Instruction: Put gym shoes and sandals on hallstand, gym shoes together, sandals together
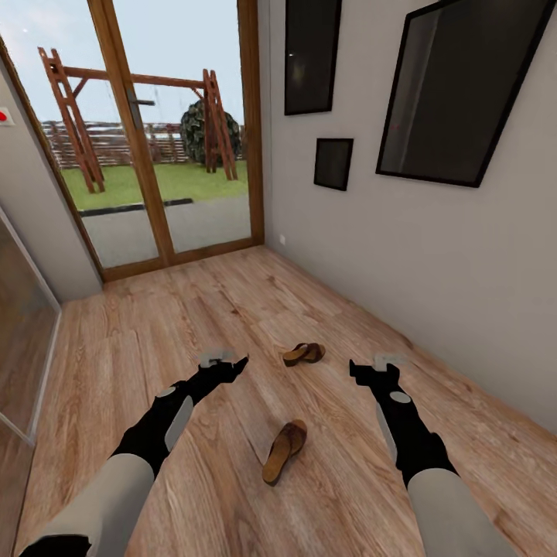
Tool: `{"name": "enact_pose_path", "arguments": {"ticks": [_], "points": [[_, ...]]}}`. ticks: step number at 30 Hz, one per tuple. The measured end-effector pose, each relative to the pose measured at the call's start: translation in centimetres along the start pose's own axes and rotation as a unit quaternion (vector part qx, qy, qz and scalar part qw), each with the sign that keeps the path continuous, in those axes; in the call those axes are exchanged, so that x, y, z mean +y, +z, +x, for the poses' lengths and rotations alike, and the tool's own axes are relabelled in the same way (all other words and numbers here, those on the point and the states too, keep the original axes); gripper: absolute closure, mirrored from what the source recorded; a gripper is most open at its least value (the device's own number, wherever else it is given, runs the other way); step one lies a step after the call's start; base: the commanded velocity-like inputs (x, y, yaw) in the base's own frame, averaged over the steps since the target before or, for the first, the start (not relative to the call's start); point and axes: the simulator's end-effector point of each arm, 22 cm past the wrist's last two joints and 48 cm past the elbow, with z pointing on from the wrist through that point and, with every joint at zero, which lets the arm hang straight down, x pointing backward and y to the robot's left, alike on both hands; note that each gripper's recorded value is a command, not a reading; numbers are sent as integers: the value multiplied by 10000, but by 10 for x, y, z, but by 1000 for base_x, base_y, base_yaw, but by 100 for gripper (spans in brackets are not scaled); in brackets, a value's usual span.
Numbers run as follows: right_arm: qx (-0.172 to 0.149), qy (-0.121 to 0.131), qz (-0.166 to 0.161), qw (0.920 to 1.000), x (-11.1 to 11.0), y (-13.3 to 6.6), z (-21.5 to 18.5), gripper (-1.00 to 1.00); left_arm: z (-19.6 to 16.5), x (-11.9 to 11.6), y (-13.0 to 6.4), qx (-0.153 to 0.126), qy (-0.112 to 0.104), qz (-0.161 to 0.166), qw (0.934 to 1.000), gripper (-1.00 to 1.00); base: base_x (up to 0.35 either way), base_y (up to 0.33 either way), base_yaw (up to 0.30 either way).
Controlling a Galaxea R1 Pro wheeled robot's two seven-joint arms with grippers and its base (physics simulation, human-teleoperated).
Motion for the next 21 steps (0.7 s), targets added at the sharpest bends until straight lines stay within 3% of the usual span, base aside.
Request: {"name": "enact_pose_path", "arguments": {"ticks": [2,5,9,11,15,16,21], "points": [[-86,5,22,10000,-2,-1,-8,-100,-6,5,-1,-200,88,-46,9998,-100,0,0,0],[-130,14,43,9999,-4,-1,-15,-100,2,13,-3,-231,117,-113,9996,-100,0,0,0],[295,142,39,9995,-5,-2,2,-100,17,20,-4,-139,114,-179,9997,-100,0,0,0],[680,353,-4,9971,-2,-4,18,-100,20,23,-5,-121,116,-244,9996,-100,0,0,0],[938,759,-117,9926,3,-6,28,-100,20,25,-5,-156,144,-280,9994,-100,0,0,0],[931,793,-128,9924,3,-6,26,-100,20,25,-5,-159,147,-280,9994,-100,64,0,0],[311,916,-90,9953,-8,-11,-35,-100,20,25,-5,-158,154,-280,9994,-100,179,0,0]]}}
